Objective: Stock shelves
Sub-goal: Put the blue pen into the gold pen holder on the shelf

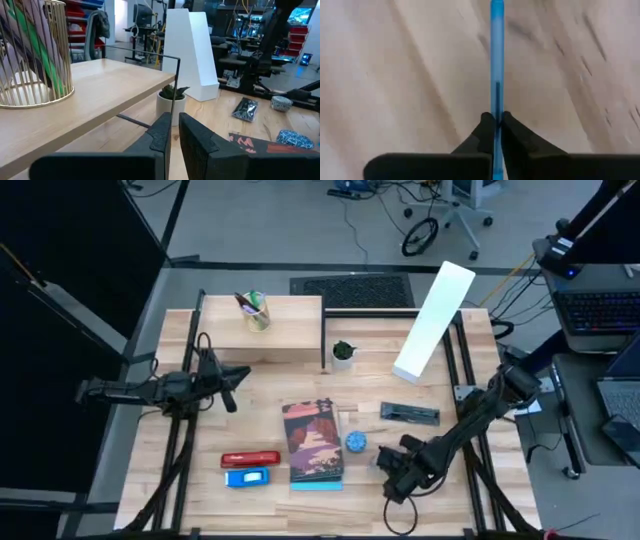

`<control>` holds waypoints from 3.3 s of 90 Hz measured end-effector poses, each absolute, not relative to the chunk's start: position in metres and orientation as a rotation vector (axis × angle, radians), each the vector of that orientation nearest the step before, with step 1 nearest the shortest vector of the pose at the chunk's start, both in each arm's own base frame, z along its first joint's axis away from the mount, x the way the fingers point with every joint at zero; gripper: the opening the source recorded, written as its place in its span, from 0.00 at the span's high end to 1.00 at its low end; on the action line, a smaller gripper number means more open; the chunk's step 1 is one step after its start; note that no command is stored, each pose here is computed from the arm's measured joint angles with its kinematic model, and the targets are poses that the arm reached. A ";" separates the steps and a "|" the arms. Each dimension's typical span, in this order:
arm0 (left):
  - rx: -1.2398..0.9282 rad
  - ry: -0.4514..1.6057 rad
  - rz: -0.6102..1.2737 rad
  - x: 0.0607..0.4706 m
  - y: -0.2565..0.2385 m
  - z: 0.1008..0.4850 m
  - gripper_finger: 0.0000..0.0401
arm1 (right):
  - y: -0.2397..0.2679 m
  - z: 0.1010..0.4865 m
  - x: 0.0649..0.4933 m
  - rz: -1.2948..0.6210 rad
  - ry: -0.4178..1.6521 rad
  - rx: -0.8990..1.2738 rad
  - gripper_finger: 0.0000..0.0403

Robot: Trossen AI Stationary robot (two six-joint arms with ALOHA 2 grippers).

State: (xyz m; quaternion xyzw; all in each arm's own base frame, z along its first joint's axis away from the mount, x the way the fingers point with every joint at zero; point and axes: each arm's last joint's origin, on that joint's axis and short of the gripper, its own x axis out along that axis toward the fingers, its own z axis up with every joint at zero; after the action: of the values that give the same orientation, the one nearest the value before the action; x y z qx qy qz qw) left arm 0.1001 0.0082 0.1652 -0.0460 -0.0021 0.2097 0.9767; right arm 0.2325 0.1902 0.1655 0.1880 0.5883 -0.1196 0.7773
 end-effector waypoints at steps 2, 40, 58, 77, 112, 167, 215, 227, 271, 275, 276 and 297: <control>-0.093 -0.004 0.423 0.100 0.008 0.165 0.94 | 0.190 0.169 0.232 -0.248 1.268 0.402 1.00; -0.093 -0.004 0.422 0.100 0.008 0.165 0.94 | 0.155 0.225 0.233 -0.158 1.057 0.336 1.00; -0.093 -0.004 0.423 0.100 0.008 0.165 0.94 | 0.116 0.244 0.247 -0.161 0.960 0.294 1.00; -0.092 -0.004 0.423 0.100 0.008 0.165 0.94 | 0.066 0.265 0.271 -0.177 0.768 0.224 0.99; -0.091 -0.004 0.423 0.100 0.008 0.165 0.94 | -0.012 0.296 0.304 -0.302 0.373 0.102 1.00; -0.094 -0.014 0.422 0.100 0.008 0.166 0.94 | -0.034 0.303 0.313 -0.357 0.226 0.134 1.00; -0.117 -0.137 0.352 0.103 0.006 0.209 0.94 | -0.031 0.278 0.309 -0.427 0.417 0.375 0.66; -0.101 -0.075 0.344 0.117 0.005 0.226 0.94 | -0.032 0.277 0.309 -0.429 0.424 0.366 0.61; 0.178 0.336 0.304 0.210 0.002 0.272 0.94 | -0.031 0.262 0.300 -0.444 0.615 0.294 0.60; 0.183 0.370 0.307 0.219 0.002 0.273 0.94 | -0.030 0.260 0.298 -0.447 0.640 0.290 0.60; 0.185 0.378 0.307 0.221 0.003 0.274 0.94 | -0.030 0.260 0.298 -0.448 0.646 0.289 0.60; 0.090 0.531 0.315 0.252 0.007 0.277 0.84 | -0.030 0.256 0.295 -0.454 0.698 0.279 0.60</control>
State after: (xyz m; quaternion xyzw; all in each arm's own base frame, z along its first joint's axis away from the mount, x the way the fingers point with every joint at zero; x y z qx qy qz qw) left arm 0.2521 0.0073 0.2767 0.0441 0.2612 0.1551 0.9517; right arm 0.2945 -0.0300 0.2563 0.1351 0.3379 -0.2198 0.9051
